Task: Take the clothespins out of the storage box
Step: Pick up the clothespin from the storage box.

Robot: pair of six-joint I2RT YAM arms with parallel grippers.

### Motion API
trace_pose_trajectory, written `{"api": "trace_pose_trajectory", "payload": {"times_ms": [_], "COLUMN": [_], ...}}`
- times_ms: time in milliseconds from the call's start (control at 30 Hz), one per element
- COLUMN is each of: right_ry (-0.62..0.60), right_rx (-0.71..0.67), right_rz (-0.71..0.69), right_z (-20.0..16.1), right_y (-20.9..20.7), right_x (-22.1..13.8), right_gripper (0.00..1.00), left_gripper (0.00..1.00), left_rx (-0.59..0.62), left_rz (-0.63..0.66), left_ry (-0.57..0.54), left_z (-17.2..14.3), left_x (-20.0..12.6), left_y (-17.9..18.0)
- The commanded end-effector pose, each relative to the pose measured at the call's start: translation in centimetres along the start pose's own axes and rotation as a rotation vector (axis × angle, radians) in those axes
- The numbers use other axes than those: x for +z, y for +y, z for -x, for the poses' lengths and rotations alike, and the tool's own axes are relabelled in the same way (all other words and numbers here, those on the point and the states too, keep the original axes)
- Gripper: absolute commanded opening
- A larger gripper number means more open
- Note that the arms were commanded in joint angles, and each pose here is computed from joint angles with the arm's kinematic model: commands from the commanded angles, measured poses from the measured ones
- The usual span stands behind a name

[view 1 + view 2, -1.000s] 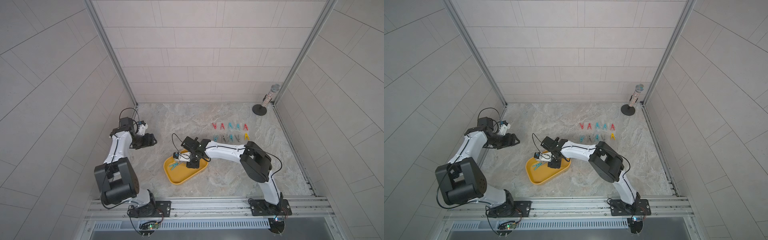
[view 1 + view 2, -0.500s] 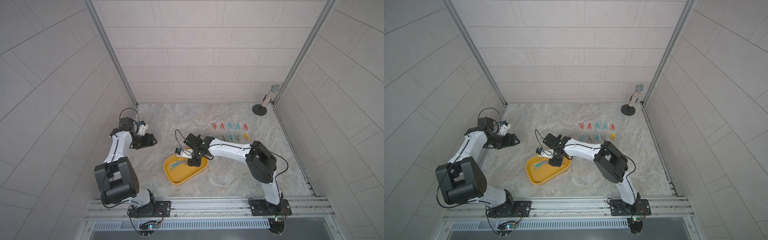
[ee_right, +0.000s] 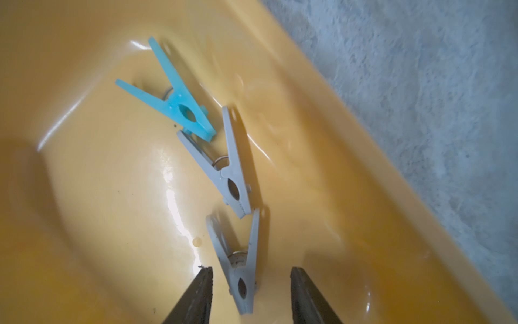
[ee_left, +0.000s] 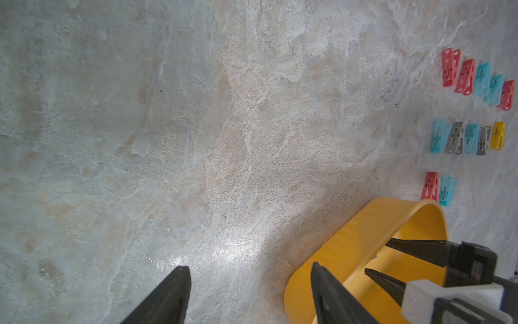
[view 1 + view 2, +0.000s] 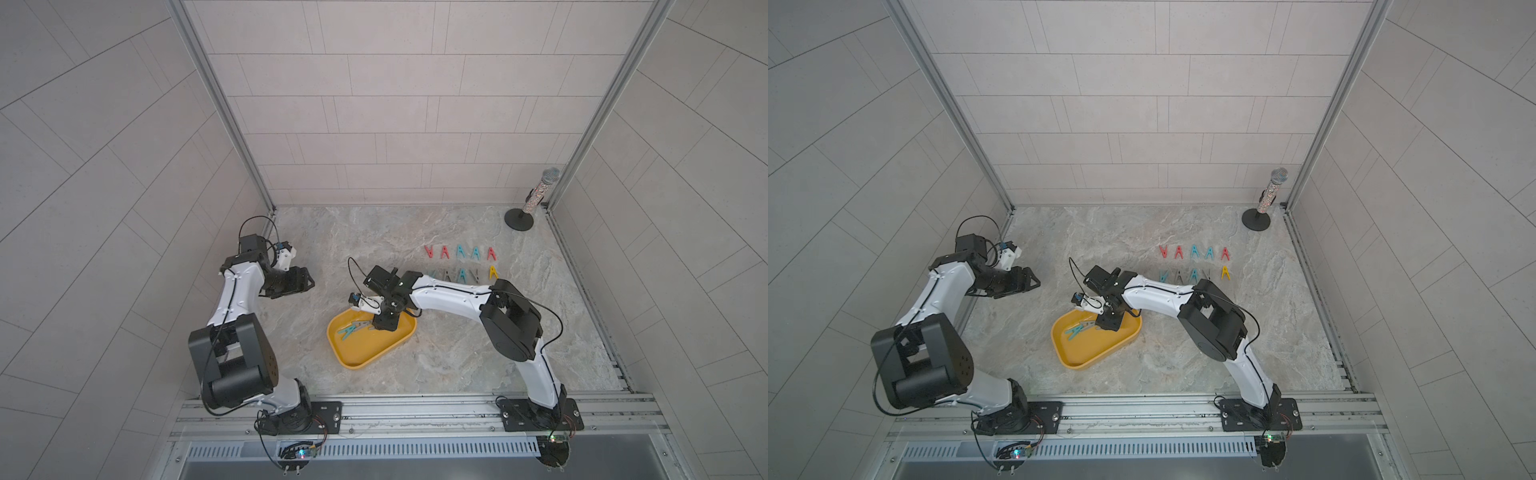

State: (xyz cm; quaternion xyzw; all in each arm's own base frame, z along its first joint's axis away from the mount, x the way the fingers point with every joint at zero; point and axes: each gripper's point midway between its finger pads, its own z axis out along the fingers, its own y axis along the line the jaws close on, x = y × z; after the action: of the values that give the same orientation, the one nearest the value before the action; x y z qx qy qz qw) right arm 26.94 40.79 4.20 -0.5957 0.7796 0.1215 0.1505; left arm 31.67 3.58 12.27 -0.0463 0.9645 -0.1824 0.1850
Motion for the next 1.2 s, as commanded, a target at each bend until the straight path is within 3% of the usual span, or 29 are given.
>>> {"api": "trace_pose_trajectory", "payload": {"times_ms": [0,433,667,900,1167], "right_ry": [0.043,0.063,0.052,-0.002,-0.100], "right_rx": [0.003,0.012,0.016,0.038,0.065], "right_rz": [0.003,0.018,0.019,-0.001,-0.026], "right_z": [-0.7,-1.3,-1.3,-0.6,0.8], "right_y": [0.1,0.4,0.6,0.6,0.7], "right_x": [0.7,1.5,0.7,-1.1,-4.1], "right_gripper": [0.49,0.44,0.32,0.21,0.19], "left_gripper": [0.76,0.76,0.76,0.76,0.75], "left_rx": [-0.002,-0.003,-0.006,-0.006,-0.018], "left_rz": [-0.016,-0.011,-0.011,-0.009,-0.010], "left_ry": [0.011,0.009,0.012,0.009,0.020], "left_z": [-0.6,-0.5,-0.6,-0.5,-0.6], "left_x": [0.0,-0.1,0.0,0.0,0.3], "left_y": [-0.1,0.0,0.1,0.1,0.2]}}
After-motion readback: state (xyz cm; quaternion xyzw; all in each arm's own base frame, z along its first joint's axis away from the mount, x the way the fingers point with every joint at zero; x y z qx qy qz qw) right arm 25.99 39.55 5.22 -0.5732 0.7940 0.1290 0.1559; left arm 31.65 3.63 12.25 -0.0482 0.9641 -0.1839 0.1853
